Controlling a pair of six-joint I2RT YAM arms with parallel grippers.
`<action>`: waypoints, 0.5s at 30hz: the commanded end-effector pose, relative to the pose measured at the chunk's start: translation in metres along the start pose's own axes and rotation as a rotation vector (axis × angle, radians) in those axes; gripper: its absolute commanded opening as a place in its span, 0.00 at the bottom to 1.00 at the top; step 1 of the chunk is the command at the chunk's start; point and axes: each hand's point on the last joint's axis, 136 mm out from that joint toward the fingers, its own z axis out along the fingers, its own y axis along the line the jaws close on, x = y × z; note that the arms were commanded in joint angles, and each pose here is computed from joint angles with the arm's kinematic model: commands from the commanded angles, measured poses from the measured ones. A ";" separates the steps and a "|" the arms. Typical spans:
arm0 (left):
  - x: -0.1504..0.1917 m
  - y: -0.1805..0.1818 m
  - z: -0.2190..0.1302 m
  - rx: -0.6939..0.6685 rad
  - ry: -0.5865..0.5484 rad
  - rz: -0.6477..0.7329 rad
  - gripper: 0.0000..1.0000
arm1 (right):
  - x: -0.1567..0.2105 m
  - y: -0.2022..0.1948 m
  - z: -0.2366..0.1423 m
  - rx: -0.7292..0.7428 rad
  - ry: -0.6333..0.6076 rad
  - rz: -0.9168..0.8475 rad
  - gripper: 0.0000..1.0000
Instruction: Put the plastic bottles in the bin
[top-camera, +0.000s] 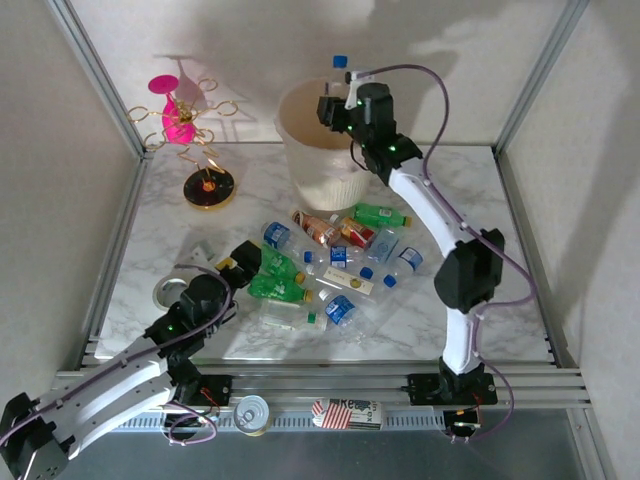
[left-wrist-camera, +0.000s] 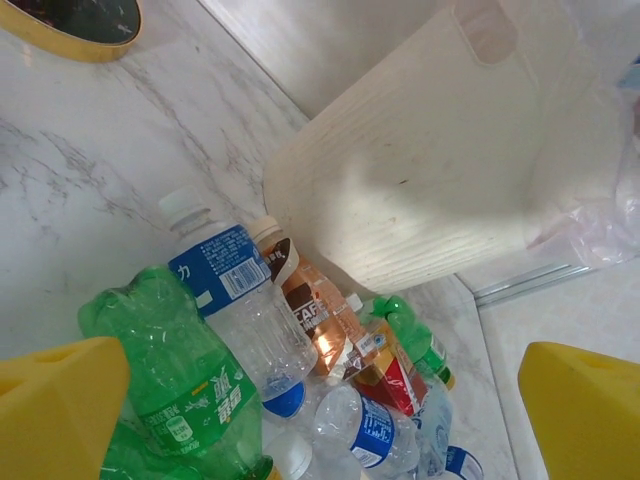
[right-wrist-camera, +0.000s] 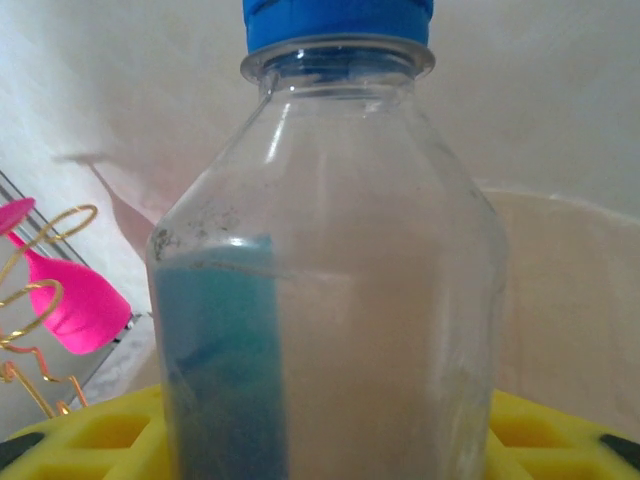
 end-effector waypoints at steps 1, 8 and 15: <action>-0.003 0.023 -0.006 -0.067 -0.026 -0.008 0.99 | 0.012 0.001 0.013 -0.020 0.074 -0.008 0.56; -0.013 0.032 -0.020 -0.078 -0.058 -0.023 0.99 | 0.017 0.000 0.030 -0.015 0.082 0.006 0.73; -0.014 0.035 -0.024 -0.082 -0.060 -0.028 1.00 | -0.007 0.005 0.018 -0.021 0.027 -0.006 0.88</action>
